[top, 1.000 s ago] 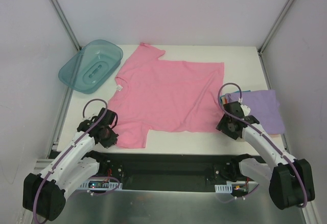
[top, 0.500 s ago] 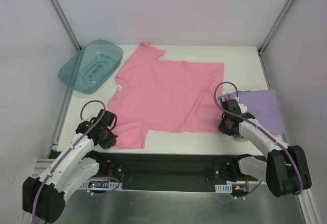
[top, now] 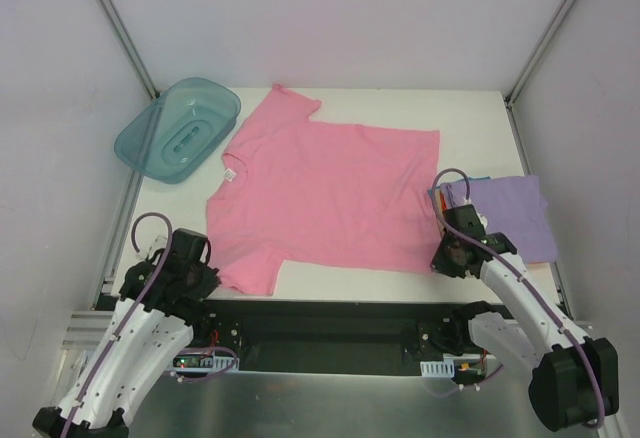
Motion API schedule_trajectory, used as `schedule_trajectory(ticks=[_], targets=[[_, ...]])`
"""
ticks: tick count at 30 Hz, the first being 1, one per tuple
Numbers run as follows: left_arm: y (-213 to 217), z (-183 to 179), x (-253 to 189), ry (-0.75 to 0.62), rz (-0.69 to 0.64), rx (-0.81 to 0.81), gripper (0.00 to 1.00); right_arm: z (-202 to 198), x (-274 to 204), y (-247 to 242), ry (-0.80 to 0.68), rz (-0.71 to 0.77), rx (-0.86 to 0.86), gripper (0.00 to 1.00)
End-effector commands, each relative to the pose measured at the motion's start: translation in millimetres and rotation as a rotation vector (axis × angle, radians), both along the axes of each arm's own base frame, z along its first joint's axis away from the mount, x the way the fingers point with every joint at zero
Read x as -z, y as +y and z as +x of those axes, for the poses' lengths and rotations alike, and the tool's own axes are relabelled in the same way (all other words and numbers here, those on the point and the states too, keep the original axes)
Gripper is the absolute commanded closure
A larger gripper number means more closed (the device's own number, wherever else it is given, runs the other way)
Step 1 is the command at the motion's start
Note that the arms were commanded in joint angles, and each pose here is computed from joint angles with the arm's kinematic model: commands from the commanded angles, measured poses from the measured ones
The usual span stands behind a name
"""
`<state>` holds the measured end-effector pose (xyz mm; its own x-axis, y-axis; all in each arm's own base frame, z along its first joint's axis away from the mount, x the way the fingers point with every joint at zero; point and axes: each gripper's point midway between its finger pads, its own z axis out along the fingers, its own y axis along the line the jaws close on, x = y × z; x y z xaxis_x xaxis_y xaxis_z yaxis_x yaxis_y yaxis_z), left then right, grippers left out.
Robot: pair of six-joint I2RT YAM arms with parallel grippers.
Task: Fold and stack the t-shirts
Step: Grap the side of the flattened tshirt closest away from the robot with both arms
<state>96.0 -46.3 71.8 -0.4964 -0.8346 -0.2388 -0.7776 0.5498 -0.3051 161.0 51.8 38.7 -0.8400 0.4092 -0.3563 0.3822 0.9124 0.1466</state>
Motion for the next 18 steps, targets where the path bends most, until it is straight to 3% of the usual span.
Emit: schedule_trajectory(ticks=[1, 8, 13, 18], targets=[[-6.1, -25.5, 3.0, 0.063, -0.079, -0.037, 1.00, -35.5, -5.1, -2.6, 0.113, -0.002, -0.048, 0.99], [-11.0, -24.6, -9.0, -0.030, -0.138, -0.021, 1.00, -42.0, -14.6, 2.2, 0.091, 0.025, -0.047, 0.99], [-44.6, 9.1, -30.3, -0.190, -0.245, 0.170, 1.00, -29.5, -24.1, -2.1, 0.049, -0.011, -0.058, 0.99], [-43.0, 35.0, -46.4, -0.236, -0.179, 0.195, 1.00, -4.6, -34.4, 1.0, 0.002, -0.038, -0.118, 0.99]])
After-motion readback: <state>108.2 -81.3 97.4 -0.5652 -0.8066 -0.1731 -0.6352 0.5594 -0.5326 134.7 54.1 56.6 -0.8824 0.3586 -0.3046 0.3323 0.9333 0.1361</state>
